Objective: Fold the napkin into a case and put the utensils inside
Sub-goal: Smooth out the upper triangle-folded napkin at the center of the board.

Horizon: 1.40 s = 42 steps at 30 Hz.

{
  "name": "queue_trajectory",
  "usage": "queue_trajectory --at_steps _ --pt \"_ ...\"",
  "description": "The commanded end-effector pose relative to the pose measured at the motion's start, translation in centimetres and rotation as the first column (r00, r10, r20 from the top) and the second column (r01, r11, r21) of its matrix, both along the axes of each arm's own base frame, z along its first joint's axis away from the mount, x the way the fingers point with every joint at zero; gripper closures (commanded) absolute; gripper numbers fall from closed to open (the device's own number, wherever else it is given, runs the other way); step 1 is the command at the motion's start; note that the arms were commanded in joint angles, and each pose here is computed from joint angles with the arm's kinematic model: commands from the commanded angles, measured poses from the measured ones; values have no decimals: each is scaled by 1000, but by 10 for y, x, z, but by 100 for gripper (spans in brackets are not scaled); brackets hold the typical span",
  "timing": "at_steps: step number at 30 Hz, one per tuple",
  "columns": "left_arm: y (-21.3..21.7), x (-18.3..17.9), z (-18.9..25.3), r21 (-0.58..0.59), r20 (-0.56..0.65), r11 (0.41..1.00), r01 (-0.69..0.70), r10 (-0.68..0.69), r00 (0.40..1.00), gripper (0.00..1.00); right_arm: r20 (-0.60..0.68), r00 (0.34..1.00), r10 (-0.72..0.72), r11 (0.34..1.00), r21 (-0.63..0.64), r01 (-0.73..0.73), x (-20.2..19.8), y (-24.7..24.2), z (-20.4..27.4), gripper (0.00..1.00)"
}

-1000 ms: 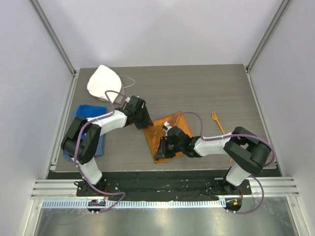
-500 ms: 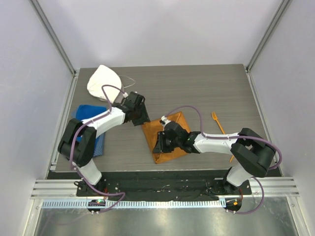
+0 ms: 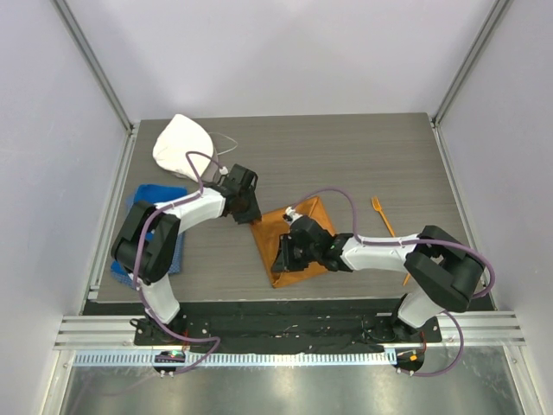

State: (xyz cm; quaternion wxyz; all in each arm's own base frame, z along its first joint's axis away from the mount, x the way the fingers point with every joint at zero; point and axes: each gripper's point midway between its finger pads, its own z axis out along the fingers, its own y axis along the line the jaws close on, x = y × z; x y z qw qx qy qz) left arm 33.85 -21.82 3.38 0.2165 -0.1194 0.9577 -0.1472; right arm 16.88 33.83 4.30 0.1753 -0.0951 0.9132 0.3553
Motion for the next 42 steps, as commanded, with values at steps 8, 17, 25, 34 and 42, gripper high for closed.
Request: queue_trajectory --at_steps 8,17,25,34,42 --pt "-15 16 3 -54 35 998 20 -18 999 77 1 1000 2 1000 25 -2 -3 5 -9 78" --pt "-10 13 22 -50 63 999 22 -19 998 91 -1 1000 7 999 34 -6 -9 5 -9 79" --pt "-1 7 44 -45 102 999 7 -3 995 93 -7 1000 17 999 48 -16 -14 6 -2 79" --pt "8 -2 35 -16 74 1000 0 1 997 92 -5 1000 28 999 43 -28 -16 7 2 79" --pt "15 -5 19 8 45 1000 -3 3 999 92 -23 999 26 998 50 -25 -22 4 -4 79"
